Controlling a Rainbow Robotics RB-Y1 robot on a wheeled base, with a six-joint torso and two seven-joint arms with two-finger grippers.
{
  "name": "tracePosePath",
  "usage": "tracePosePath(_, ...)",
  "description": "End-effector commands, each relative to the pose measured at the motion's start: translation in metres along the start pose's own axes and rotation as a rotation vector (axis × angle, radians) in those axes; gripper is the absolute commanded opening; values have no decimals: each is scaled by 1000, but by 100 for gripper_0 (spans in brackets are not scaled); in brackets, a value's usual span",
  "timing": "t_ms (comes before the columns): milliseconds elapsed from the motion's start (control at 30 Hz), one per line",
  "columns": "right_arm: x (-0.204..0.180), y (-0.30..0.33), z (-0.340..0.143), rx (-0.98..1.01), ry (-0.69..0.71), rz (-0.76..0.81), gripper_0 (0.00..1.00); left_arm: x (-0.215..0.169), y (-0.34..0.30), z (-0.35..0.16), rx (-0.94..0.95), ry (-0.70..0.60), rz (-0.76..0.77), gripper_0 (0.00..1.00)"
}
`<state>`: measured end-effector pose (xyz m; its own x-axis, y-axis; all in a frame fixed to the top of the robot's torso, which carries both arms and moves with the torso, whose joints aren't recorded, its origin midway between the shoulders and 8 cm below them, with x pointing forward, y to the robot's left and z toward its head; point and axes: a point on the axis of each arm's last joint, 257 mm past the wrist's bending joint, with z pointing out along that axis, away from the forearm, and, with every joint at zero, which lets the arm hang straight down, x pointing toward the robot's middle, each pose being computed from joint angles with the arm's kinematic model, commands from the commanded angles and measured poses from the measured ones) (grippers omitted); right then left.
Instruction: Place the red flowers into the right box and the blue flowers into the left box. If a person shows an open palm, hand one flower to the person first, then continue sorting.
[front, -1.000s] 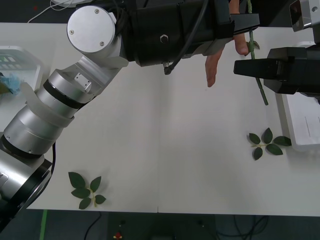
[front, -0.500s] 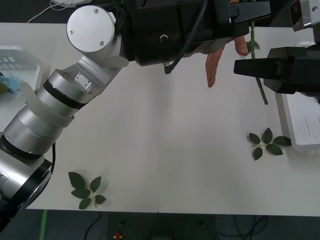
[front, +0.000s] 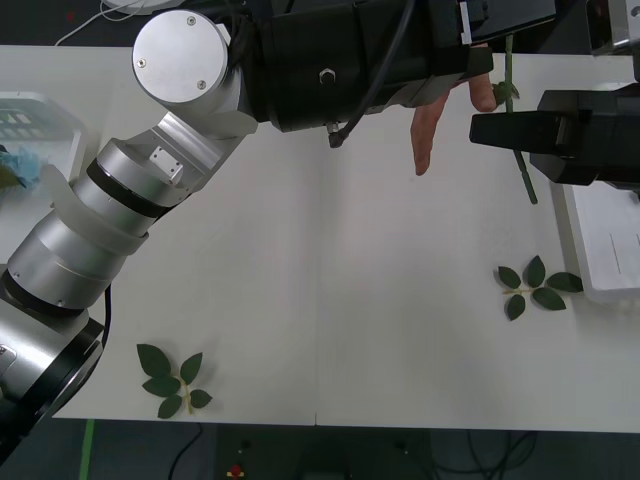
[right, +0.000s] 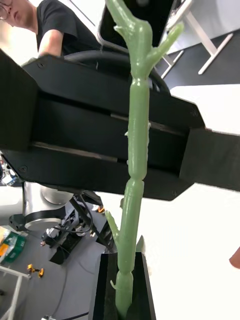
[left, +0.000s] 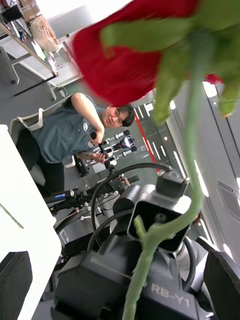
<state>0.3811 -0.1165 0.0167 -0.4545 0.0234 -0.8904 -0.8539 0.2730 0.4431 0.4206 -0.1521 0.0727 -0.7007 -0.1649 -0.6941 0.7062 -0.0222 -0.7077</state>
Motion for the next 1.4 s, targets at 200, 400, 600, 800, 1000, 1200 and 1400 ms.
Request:
tracePosePath(200,-43,-21,-26,104,-18,-329,0,-4,-29,15,54,6,111,100)
tracePosePath(400,-54,-48,-47,182,-19,-369,0,-4,-29,15,56,6,114,100)
tracePosePath(600,-66,-76,-65,246,-66,-339,0,-4,-29,14,57,5,117,100)
tracePosePath(800,-75,-97,-73,275,-122,-310,0,-4,-31,15,63,5,117,100)
tracePosePath(1000,-88,-113,-73,310,-135,-358,0,-4,-32,14,68,4,120,100)
tracePosePath(1200,-104,-128,-67,356,-132,-444,0,-4,-32,14,68,4,120,100)
tracePosePath(1400,-118,-149,-59,446,-150,-533,0,-4,-32,14,68,4,120,100)
